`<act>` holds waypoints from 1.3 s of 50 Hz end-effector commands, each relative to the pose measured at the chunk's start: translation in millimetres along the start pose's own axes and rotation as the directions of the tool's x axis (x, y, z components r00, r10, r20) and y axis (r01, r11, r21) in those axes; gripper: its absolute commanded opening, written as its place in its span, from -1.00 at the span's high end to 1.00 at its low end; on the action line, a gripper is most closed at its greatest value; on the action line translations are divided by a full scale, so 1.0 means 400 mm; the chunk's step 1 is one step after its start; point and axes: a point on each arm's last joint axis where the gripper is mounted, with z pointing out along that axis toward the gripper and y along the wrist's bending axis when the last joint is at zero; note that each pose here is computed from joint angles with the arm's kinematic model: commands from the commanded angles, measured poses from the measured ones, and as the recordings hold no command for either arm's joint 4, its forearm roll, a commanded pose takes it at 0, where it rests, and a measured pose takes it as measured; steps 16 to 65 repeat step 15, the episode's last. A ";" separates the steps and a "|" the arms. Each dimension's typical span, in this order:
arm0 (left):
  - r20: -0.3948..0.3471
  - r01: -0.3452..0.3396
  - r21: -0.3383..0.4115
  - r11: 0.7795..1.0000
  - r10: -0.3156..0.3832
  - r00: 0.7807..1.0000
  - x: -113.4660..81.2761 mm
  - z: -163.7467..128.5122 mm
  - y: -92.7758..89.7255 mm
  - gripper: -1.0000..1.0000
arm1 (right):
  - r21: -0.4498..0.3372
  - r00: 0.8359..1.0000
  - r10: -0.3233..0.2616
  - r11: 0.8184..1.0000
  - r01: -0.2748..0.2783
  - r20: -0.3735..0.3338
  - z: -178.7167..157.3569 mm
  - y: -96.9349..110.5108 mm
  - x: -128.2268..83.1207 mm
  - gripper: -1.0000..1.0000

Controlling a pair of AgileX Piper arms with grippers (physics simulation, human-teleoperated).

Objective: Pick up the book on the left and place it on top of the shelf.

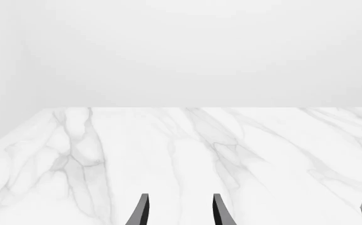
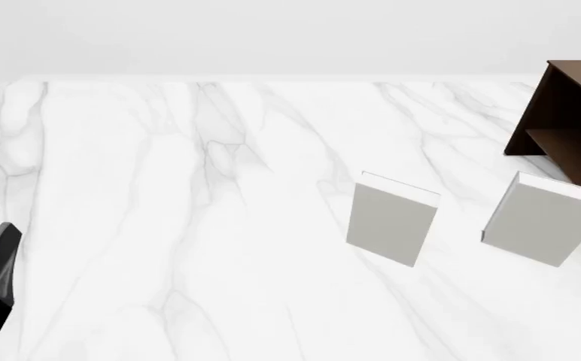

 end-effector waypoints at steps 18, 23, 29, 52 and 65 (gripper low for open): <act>0.000 0.000 0.000 1.000 0.000 1.000 0.000 0.000 0.000 -1.00 | -0.060 0.965 0.167 0.986 -0.158 0.200 -0.144 -0.005 -0.107 -1.00; 0.000 0.000 0.000 1.000 0.000 1.000 0.000 0.000 0.000 -1.00 | -0.060 0.965 0.167 0.986 -0.158 0.200 -0.144 -0.005 -0.107 -1.00; 0.000 0.000 0.000 1.000 0.000 1.000 0.000 0.000 0.000 -1.00 | -0.060 0.965 0.167 0.986 -0.158 0.200 -0.144 -0.005 -0.107 -1.00; 0.000 0.000 0.000 1.000 0.000 1.000 0.000 0.000 0.000 -1.00 | -0.060 0.965 0.167 0.986 -0.158 0.200 -0.144 -0.005 -0.107 -1.00; 0.000 0.000 0.000 1.000 0.000 1.000 0.000 0.000 0.000 -1.00 | -0.060 0.965 0.167 0.986 -0.158 0.200 -0.144 -0.005 -0.107 -1.00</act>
